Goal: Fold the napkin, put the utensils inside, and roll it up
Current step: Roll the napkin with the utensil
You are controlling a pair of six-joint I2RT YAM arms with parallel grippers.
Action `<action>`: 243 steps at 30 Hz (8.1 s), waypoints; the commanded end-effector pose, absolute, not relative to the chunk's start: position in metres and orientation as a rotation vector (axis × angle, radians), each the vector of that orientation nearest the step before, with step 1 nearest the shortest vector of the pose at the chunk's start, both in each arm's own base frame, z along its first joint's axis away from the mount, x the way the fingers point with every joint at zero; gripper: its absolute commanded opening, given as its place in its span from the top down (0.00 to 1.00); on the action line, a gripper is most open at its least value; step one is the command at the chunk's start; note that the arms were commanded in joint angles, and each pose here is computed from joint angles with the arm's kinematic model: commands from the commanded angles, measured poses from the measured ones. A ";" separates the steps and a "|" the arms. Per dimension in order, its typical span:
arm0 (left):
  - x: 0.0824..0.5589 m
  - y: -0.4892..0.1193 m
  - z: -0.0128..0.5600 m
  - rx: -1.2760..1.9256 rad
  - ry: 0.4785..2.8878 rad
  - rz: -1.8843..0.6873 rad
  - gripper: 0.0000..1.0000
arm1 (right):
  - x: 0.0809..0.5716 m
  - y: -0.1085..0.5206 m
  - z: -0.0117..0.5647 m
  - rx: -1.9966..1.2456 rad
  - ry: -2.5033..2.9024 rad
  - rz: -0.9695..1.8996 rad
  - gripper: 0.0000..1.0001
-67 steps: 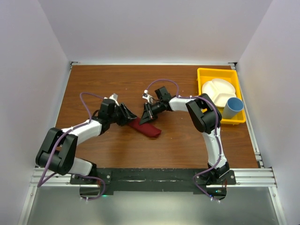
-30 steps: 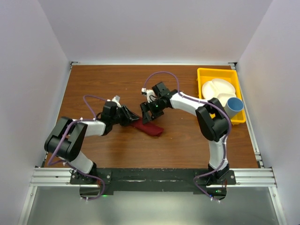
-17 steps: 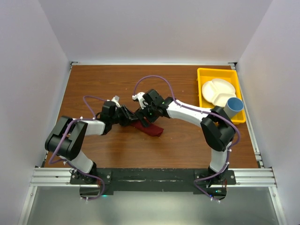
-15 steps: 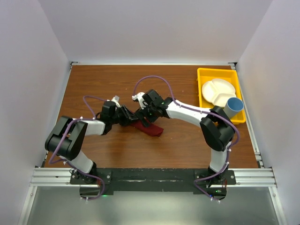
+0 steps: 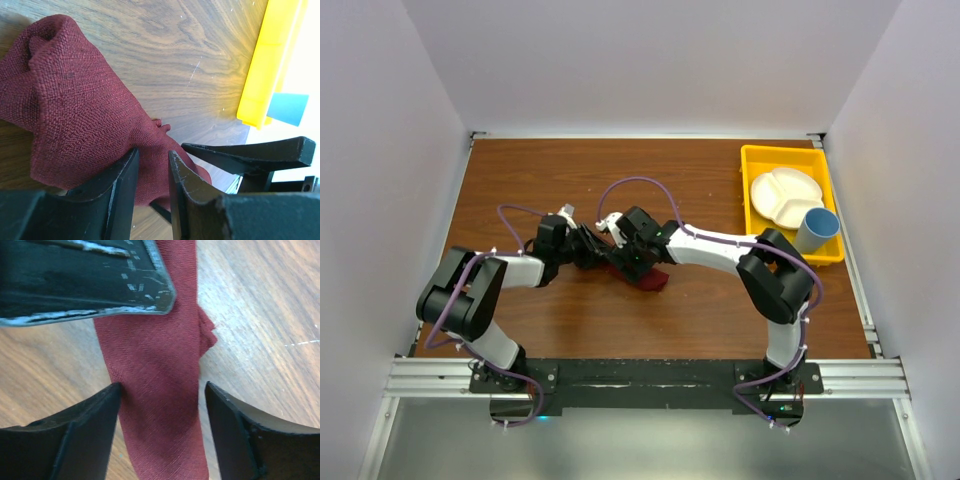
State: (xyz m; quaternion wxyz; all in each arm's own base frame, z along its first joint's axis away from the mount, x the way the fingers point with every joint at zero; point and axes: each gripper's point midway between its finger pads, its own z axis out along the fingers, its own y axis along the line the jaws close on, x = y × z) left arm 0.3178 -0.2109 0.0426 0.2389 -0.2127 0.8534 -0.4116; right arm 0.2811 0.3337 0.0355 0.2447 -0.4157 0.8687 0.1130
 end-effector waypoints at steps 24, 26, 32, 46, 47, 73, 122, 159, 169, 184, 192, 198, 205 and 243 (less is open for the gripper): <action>0.363 -0.222 0.121 -0.303 2.218 -1.090 0.56 | 0.286 0.340 0.014 -0.687 2.655 1.376 0.87; 0.362 -0.222 0.104 -0.323 2.260 -1.083 0.57 | 0.288 0.336 0.012 -0.639 2.653 1.415 0.85; 0.362 -0.224 0.074 -0.336 2.303 -1.075 0.57 | 0.291 0.327 0.009 -0.582 2.662 1.453 0.79; 0.359 -0.216 0.037 -0.370 2.375 -0.996 0.58 | 0.309 0.315 0.037 -0.681 2.631 1.148 0.36; 0.359 -0.217 0.038 -0.375 2.371 -1.005 0.58 | 0.315 0.311 0.039 -0.684 2.628 1.071 0.34; 0.375 -0.224 0.084 -0.371 2.272 -1.114 0.58 | 0.299 0.315 0.033 -0.794 2.463 0.367 0.38; 0.340 -0.225 0.113 -0.353 2.436 -0.964 0.42 | 0.287 0.318 0.022 -0.648 2.583 1.262 1.00; 0.366 -0.262 0.066 -0.294 2.398 -1.063 0.59 | 0.324 0.266 0.052 -0.622 2.631 0.848 0.31; 0.366 -0.263 0.069 -0.291 2.394 -1.072 0.59 | 0.310 0.278 0.056 -0.698 2.593 0.626 0.32; 0.390 -0.266 0.116 -0.207 2.300 -1.047 0.58 | 0.317 0.262 0.025 -0.606 2.666 0.647 0.68; 0.397 -0.266 0.107 -0.223 2.321 -1.046 0.57 | 0.323 0.258 0.024 -0.619 2.673 0.657 0.62; 0.399 -0.252 0.075 -0.279 2.362 -1.011 0.58 | 0.326 0.260 0.037 -0.666 2.631 0.651 0.42; 0.399 -0.245 0.069 -0.301 2.356 -1.031 0.58 | 0.341 0.272 0.071 -0.775 2.506 0.441 0.24; 0.389 -0.148 0.151 -0.613 2.106 -1.034 0.52 | 0.323 0.296 0.032 -1.107 2.342 -0.049 0.31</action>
